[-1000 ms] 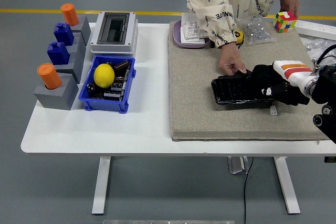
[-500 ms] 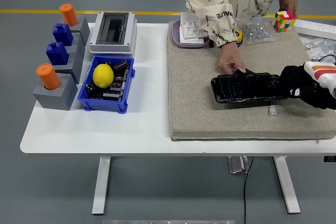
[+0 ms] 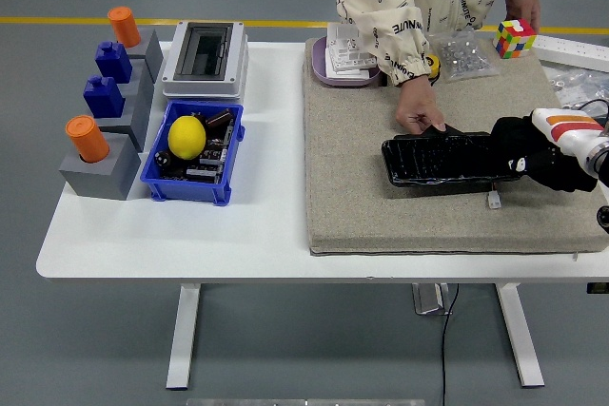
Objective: Pick the rag up,wipe the panel,place it on the desk
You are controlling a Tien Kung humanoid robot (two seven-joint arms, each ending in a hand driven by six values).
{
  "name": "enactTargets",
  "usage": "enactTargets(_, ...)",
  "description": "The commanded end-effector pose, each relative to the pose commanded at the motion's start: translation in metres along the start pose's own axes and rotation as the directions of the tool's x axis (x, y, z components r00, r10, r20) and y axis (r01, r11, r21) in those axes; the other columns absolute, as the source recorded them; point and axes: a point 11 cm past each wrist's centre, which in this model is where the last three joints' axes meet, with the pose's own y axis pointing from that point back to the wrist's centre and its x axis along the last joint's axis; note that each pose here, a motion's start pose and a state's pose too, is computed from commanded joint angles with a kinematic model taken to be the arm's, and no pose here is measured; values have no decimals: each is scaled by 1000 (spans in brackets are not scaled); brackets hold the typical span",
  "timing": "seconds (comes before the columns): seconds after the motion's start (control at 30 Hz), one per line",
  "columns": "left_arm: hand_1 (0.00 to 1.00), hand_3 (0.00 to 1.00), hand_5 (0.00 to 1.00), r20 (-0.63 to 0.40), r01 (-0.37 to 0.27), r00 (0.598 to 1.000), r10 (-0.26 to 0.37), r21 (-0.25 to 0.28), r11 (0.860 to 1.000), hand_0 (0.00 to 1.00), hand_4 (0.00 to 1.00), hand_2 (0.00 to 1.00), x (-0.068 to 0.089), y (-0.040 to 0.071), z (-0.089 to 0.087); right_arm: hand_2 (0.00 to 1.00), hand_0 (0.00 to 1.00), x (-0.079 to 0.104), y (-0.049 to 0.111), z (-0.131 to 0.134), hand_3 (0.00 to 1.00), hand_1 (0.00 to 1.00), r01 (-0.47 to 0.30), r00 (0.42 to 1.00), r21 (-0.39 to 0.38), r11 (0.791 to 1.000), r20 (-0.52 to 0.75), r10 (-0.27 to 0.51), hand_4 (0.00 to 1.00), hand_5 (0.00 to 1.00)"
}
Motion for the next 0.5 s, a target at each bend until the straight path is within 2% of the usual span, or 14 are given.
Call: enactTargets(0.5, 698, 566, 481, 3, -2, 1000, 2, -3, 1000, 650, 599, 747, 1, 0, 2, 498, 304, 1, -16, -80, 497, 452, -12, 1000, 152, 988, 17, 9, 796, 243)
